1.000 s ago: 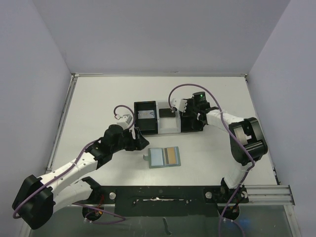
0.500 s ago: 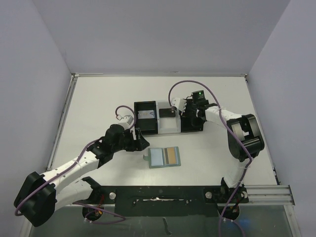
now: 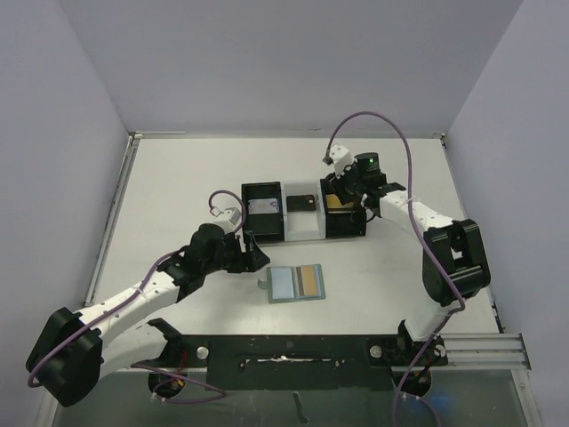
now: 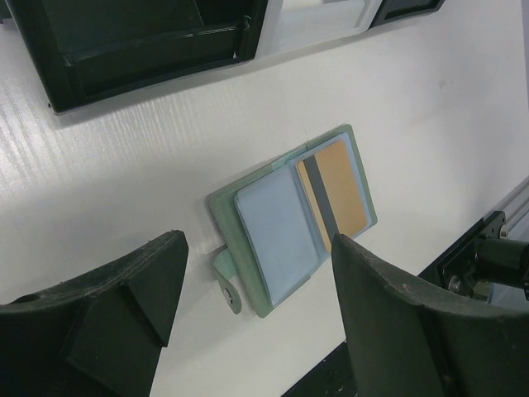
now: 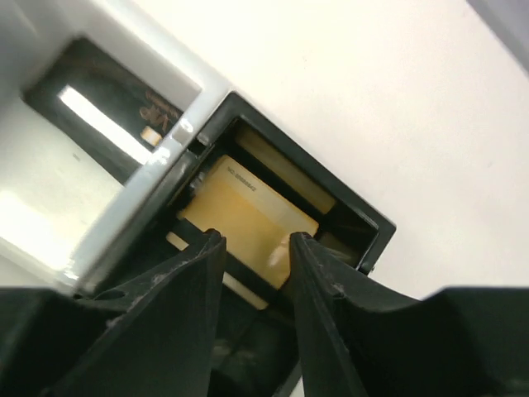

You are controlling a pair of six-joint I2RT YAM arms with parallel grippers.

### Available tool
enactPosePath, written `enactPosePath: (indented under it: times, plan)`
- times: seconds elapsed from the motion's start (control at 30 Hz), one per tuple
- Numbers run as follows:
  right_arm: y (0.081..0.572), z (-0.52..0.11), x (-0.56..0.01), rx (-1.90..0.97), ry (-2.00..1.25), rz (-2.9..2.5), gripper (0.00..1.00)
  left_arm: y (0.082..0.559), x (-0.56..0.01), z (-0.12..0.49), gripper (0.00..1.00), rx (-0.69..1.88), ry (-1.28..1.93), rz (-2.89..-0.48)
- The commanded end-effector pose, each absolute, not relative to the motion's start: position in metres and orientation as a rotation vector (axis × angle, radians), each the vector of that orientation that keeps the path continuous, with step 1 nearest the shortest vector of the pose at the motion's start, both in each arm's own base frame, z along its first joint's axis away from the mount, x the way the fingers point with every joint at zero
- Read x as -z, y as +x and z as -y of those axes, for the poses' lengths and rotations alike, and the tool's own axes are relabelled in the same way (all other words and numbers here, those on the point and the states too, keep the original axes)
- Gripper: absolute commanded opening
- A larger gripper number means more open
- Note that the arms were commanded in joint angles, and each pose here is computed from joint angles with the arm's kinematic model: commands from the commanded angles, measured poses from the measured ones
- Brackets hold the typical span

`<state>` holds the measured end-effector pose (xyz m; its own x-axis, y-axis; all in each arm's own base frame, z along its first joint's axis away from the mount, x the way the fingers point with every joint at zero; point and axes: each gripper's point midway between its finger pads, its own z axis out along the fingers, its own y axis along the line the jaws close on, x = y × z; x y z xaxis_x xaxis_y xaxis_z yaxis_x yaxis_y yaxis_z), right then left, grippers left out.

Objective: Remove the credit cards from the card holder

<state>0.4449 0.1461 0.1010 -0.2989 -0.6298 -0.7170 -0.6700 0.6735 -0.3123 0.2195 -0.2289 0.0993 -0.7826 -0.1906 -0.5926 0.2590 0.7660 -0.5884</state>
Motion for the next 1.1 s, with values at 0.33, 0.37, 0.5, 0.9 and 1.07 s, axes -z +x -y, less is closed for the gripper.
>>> enactPosePath:
  times: [0.33, 0.37, 0.5, 0.9, 1.07]
  plan:
    - [0.4, -0.152, -0.088, -0.309, 0.04, -2.497, 0.18, 0.238, -0.119, 0.239, 0.71, 0.922, 0.066, -2.233]
    - [0.399, -0.152, -0.084, -0.284, 0.035, -2.513, 0.18, 0.238, -0.12, 0.239, 0.7, 0.922, 0.066, -2.231]
    - [0.401, -0.149, -0.072, -0.191, 0.025, -2.545, 0.19, 0.239, -0.12, 0.238, 0.7, 0.913, 0.069, -2.232]
    - [0.417, -0.142, -0.05, -0.069, 0.043, -2.557, 0.21, 0.241, -0.118, 0.235, 0.7, 0.9, 0.067, -2.236]
    - [0.422, -0.141, -0.04, -0.055, 0.073, -2.552, 0.21, 0.24, -0.118, 0.233, 0.7, 0.898, 0.055, -2.237]
